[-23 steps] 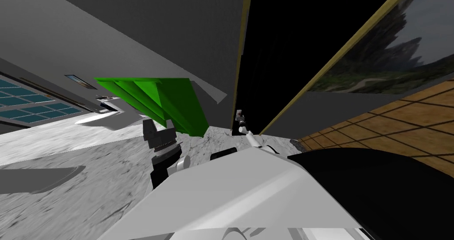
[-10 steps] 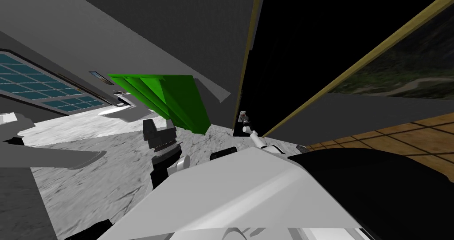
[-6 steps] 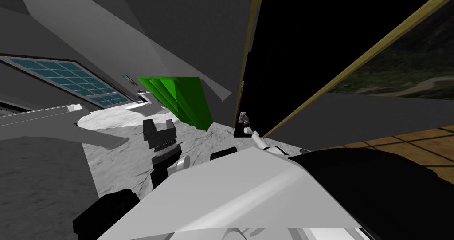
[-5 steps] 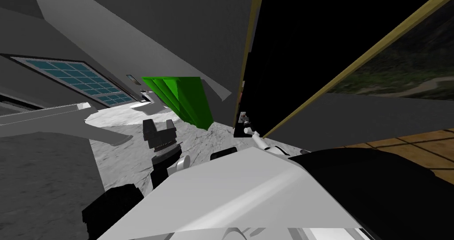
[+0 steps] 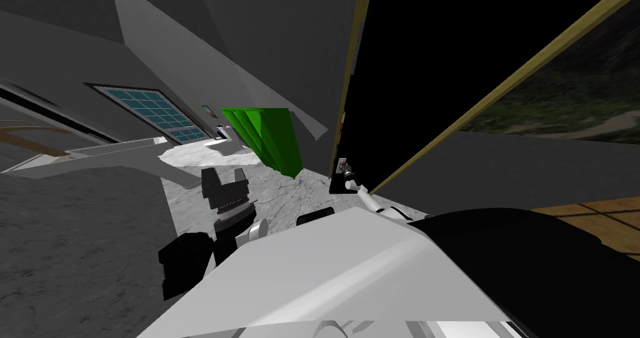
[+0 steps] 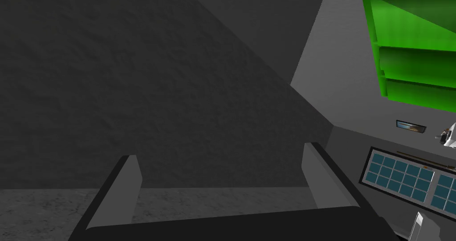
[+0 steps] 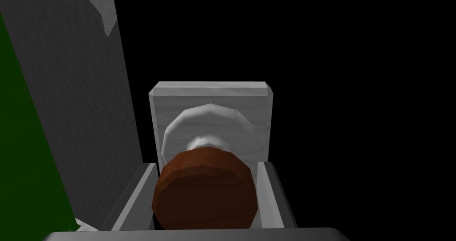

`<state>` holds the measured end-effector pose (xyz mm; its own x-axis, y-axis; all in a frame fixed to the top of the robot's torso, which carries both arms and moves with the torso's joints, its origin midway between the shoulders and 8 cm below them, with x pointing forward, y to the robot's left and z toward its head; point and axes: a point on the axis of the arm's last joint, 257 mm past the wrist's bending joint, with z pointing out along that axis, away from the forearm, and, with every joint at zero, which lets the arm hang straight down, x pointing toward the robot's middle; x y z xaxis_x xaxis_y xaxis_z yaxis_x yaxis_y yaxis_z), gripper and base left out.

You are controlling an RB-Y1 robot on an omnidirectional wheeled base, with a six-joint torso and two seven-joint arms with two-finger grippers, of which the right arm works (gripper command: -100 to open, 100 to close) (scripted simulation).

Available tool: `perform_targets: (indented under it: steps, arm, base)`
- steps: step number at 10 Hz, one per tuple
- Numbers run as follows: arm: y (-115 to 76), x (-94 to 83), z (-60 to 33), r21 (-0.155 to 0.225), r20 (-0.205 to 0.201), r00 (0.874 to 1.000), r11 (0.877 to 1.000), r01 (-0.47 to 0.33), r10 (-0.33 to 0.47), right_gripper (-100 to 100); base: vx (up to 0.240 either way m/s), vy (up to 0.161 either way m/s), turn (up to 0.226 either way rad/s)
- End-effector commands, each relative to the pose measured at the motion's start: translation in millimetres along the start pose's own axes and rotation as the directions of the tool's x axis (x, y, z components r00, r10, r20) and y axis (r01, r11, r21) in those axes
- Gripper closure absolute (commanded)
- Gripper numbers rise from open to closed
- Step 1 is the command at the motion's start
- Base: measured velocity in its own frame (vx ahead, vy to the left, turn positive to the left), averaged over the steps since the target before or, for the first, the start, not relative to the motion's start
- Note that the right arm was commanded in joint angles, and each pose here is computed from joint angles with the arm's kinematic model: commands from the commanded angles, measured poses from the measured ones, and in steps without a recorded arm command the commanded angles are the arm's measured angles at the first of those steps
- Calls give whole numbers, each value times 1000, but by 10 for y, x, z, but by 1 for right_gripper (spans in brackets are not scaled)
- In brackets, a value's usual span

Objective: Pull the door open

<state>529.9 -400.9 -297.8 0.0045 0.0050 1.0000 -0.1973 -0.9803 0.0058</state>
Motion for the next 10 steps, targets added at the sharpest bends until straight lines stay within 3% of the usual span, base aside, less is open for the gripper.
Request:
perform_targets:
  steps: [1,8,9,10]
  arm:
    - [-23,5,-18,16,-2,1000,1000,-1,1,100]
    - [-137,18,-117,88,-4,1000,996,-5,5,100]
    - [-127,17,-106,81,-3,1000,997,-3,3,100]
    - [-161,-6,-147,99,1,1000,995,-3,3,100]
  base:
    - [-228,-80,132]
    - [-205,-65,109]
    - [-86,-39,43]
    - [-135,-35,88]
